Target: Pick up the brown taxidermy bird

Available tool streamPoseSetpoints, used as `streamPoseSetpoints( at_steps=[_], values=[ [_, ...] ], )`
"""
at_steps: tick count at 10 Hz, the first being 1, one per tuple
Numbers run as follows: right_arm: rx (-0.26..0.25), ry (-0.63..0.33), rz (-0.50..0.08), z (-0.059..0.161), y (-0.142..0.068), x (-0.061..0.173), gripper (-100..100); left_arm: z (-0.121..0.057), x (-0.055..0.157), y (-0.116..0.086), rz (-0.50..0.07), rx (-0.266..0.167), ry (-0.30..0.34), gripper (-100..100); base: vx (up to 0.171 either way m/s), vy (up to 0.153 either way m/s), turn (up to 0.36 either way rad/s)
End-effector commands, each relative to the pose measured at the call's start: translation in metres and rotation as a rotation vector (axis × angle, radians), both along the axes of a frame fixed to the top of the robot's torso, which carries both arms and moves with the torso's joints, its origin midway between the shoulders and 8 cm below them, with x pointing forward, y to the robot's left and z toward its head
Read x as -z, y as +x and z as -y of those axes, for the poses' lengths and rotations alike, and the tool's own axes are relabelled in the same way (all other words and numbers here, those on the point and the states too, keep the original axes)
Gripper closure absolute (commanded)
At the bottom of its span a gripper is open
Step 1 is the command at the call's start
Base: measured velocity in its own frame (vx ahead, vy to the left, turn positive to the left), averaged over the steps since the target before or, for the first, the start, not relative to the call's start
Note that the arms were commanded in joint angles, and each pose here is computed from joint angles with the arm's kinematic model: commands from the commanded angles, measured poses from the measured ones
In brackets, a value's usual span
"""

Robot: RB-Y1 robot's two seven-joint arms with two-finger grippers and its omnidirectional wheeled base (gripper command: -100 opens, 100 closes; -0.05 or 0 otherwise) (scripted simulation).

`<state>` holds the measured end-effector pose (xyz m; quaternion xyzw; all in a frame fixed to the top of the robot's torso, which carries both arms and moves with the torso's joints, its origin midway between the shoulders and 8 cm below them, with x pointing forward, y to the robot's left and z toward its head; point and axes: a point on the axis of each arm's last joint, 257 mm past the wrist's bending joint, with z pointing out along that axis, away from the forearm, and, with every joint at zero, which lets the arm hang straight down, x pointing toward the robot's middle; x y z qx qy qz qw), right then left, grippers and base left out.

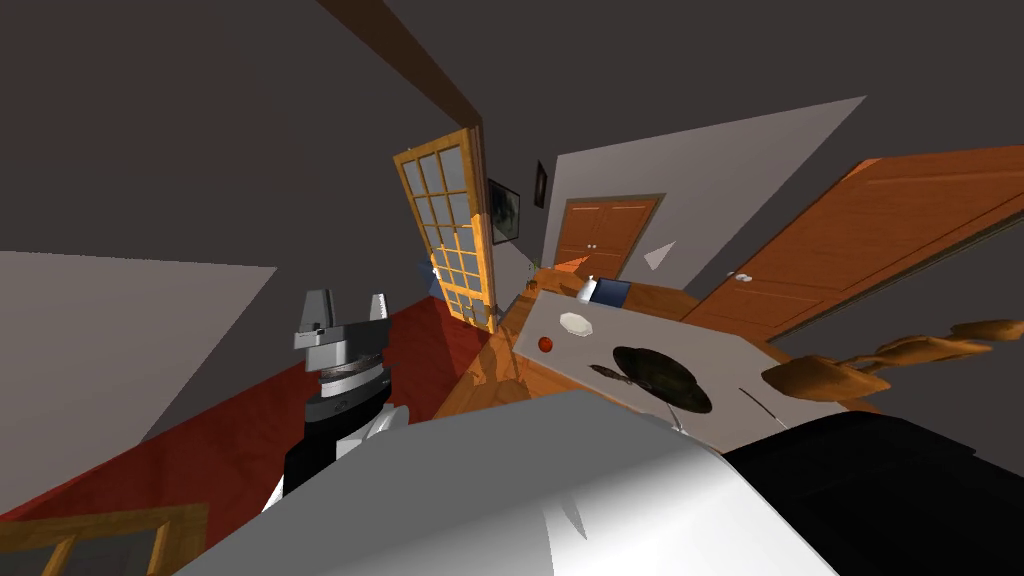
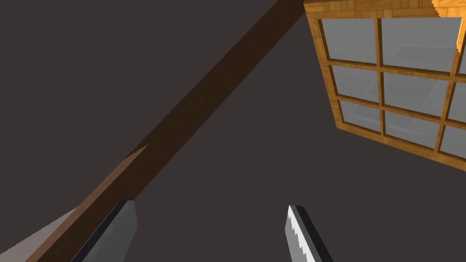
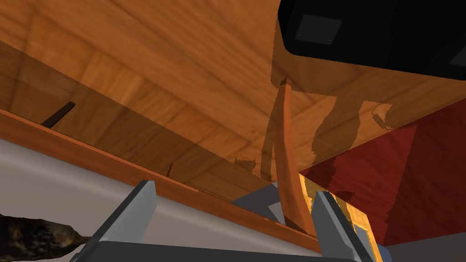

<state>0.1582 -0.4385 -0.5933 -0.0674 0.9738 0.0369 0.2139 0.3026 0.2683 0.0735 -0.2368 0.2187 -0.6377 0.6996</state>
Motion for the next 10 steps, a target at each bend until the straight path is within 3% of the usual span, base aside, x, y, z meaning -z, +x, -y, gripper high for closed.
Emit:
streamPoseSetpoints(
  at_steps=[1, 2, 4, 5, 6, 7, 8, 9, 10],
  values=[
    [-0.001, -0.020, -0.018, 0.012, -0.009, 0.002, -100, 0.000, 0.000, 0.000, 0.000, 0.000, 0.000, 0, 0.006, -0.011, 0.003],
    [-0.039, -0.089, -0.060, 0.037, -0.024, 0.004, -100, 0.000, 0.000, 0.000, 0.000, 0.000, 0.000, 0, 0.006, -0.011, 0.223],
    [-0.034, -0.098, -0.067, 0.043, -0.028, 0.005, -100, 0.000, 0.000, 0.000, 0.000, 0.000, 0.000, 0, 0.006, -0.019, 0.105],
    [-0.069, -0.167, -0.108, 0.069, -0.042, 0.004, -100, 0.000, 0.000, 0.000, 0.000, 0.000, 0.000, 0, 0.005, -0.015, 0.258],
    [-0.066, -0.173, -0.113, 0.073, -0.045, 0.004, -100, 0.000, 0.000, 0.000, 0.000, 0.000, 0.000, 0, 0.005, -0.027, 0.156],
    [-0.091, -0.245, -0.153, 0.103, -0.059, 0.000, -100, 0.000, 0.000, 0.000, 0.000, 0.000, 0.000, 0, -0.002, -0.028, 0.187],
    [-0.094, -0.245, -0.156, 0.102, -0.060, 0.001, -100, 0.000, 0.000, 0.000, 0.000, 0.000, 0.000, 0, -0.004, -0.027, 0.148],
    [-0.118, -0.312, -0.194, 0.131, -0.073, -0.005, -100, 0.000, 0.000, 0.000, 0.000, 0.000, 0.000, 0, -0.011, -0.023, 0.304],
    [-0.121, -0.310, -0.194, 0.130, -0.073, -0.005, -100, 0.000, 0.000, 0.000, 0.000, 0.000, 0.000, 0, -0.006, -0.031, 0.099]
  ],
)
